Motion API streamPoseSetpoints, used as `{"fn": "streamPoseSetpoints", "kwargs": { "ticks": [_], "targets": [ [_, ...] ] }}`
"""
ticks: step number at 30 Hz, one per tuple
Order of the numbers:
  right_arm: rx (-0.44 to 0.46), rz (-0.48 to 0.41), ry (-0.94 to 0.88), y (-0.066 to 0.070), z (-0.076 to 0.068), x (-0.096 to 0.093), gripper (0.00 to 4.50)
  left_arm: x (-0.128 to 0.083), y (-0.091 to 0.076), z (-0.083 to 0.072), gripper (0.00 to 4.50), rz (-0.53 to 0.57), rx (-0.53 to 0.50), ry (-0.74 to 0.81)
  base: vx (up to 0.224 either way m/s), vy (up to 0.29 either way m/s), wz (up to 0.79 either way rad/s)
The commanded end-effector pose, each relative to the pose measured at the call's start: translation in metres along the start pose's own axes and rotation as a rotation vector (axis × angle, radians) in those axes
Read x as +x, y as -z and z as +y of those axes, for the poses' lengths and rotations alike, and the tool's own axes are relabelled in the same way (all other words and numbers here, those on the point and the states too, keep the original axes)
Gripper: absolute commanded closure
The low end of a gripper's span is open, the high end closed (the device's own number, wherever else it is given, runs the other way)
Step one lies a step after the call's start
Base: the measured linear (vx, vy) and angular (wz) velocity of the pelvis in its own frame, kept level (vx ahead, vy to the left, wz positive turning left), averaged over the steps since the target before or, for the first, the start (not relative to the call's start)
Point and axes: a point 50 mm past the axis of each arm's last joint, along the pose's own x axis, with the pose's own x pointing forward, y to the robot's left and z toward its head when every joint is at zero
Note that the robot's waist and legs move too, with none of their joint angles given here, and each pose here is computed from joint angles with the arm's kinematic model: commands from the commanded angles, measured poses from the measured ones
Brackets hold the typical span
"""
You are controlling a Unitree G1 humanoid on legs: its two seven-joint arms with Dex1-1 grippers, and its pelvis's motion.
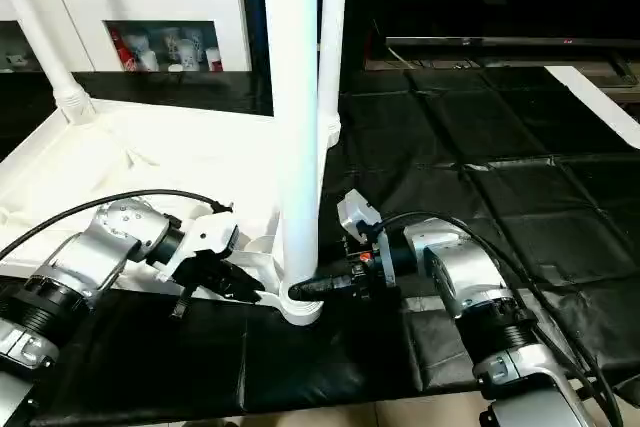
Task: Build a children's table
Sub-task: Rotate leg to tighten
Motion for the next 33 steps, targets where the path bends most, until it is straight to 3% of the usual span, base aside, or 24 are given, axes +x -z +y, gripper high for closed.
{"fn": "streamPoseSetpoints", "kwargs": {
  "ticks": [1,5,9,13,17,19,22,29,31,33],
  "targets": [
    [0.0,-0.012,-0.018,-0.005,0.0,0.004,2.26,0.003,-0.005,-0.002,4.5,0.01,0.04,0.057,0.0,0.0,0.0],
    [0.009,-0.048,0.0,-0.005,0.001,0.007,2.34,0.005,-0.006,-0.001,4.5,-0.008,0.011,0.035,0.0,0.0,0.0],
    [0.024,-0.06,0.147,-0.001,-0.003,0.013,2.39,0.006,-0.009,0.009,4.5,-0.032,-0.052,-0.086,0.0,0.0,0.0],
    [0.073,-0.082,0.346,0.0,-0.016,0.021,2.43,0.011,-0.015,0.021,4.5,-0.057,-0.13,-0.22,0.0,0.0,0.0],
    [0.151,-0.105,0.583,-0.004,-0.033,0.04,2.48,0.03,-0.032,0.04,4.5,-0.14,-0.269,-0.398,0.0,0.0,0.0],
    [0.155,-0.108,0.601,-0.004,-0.034,0.042,2.49,0.032,-0.033,0.042,4.5,-0.146,-0.28,-0.413,0.0,0.0,0.0],
    [0.177,-0.138,0.729,-0.013,-0.044,0.06,2.51,0.041,-0.049,0.058,4.5,-0.198,-0.345,-0.555,0.0,0.0,0.0],
    [0.152,-0.178,0.774,-0.027,-0.048,0.077,2.53,0.043,-0.058,0.064,4.5,-0.217,-0.364,-0.613,0.0,0.0,0.0],
    [0.155,-0.193,0.761,-0.028,-0.047,0.078,2.0,0.043,-0.058,0.063,4.5,-0.216,-0.351,-0.607,0.0,0.0,0.0],
    [0.158,-0.204,0.748,-0.028,-0.046,0.078,1.84,0.041,-0.056,0.062,4.5,-0.214,-0.34,-0.597,0.0,0.0,0.0]
  ]
}}
